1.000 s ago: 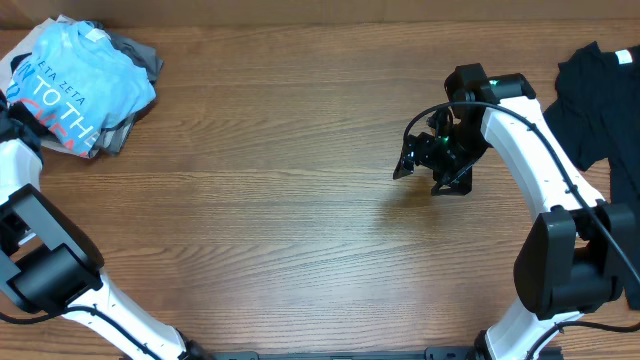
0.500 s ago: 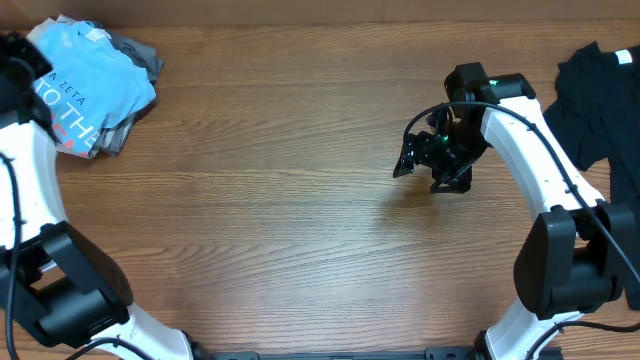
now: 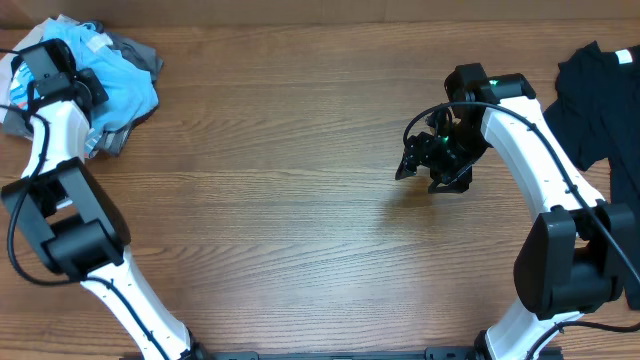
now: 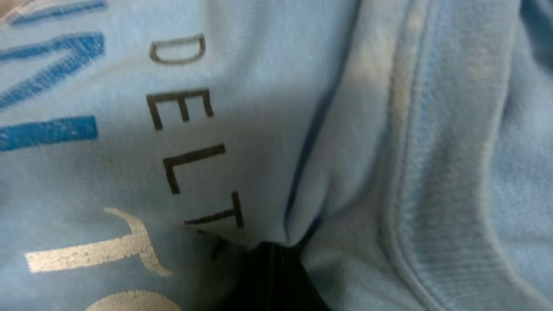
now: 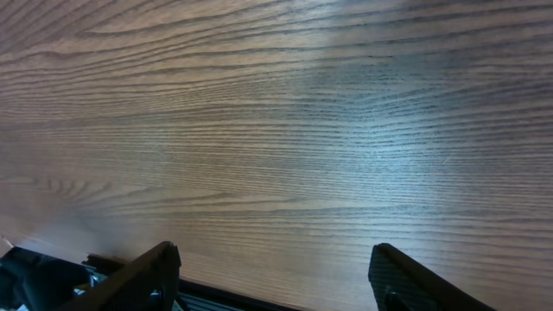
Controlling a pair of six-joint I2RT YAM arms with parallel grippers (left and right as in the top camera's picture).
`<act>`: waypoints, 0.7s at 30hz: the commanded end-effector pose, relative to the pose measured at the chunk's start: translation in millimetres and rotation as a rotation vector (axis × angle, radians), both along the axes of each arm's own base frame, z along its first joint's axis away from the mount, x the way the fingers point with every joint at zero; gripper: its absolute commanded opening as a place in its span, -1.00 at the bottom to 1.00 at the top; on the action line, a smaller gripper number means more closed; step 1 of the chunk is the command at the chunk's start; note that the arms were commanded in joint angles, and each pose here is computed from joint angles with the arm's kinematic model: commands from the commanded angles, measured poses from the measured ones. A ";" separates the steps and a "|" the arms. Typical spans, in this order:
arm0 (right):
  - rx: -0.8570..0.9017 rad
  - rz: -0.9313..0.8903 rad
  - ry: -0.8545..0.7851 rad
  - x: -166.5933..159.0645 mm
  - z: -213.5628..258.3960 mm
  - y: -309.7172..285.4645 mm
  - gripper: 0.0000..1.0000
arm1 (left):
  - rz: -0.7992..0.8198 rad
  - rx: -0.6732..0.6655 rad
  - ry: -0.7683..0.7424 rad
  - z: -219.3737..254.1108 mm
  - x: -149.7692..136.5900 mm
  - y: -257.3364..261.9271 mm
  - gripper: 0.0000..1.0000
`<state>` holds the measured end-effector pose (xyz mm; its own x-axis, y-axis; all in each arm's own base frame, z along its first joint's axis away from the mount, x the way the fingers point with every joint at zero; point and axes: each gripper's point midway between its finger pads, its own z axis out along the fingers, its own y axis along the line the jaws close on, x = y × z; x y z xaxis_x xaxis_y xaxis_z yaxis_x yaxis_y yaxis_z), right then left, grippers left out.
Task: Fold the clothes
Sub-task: 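Lower the shirt onto the clothes stack and open the left gripper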
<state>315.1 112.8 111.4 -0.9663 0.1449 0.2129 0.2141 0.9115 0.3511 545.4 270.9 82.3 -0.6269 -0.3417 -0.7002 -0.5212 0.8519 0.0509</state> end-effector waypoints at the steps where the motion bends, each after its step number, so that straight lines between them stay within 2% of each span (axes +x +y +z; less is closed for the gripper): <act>1: 0.009 0.006 -0.056 5.1 16.2 0.6 0.48 | 0.016 0.032 0.059 -11.8 -2.0 12.0 -0.90; 5: 0.009 0.005 -0.052 4.2 16.3 0.5 0.48 | 0.014 0.044 0.034 14.9 -0.4 11.0 -0.92; 8: 0.008 0.006 -0.049 3.4 16.3 0.3 0.48 | 0.021 0.073 -0.041 65.4 1.9 12.7 -0.92; 9: 0.008 0.007 -0.049 3.3 16.3 0.6 0.48 | 0.025 0.090 -0.100 97.2 2.8 12.7 -0.92; 13: 0.008 0.011 -0.049 2.9 16.3 1.8 0.48 | 0.026 0.125 -0.173 137.3 5.6 14.3 -0.92; 17: 0.008 0.015 -0.049 2.4 16.3 3.4 0.47 | 0.015 0.136 -0.183 142.2 8.8 14.9 -0.92; 21: 0.008 0.015 -0.049 2.3 16.3 3.5 0.46 | 0.011 0.131 -0.169 125.5 14.4 17.4 -0.92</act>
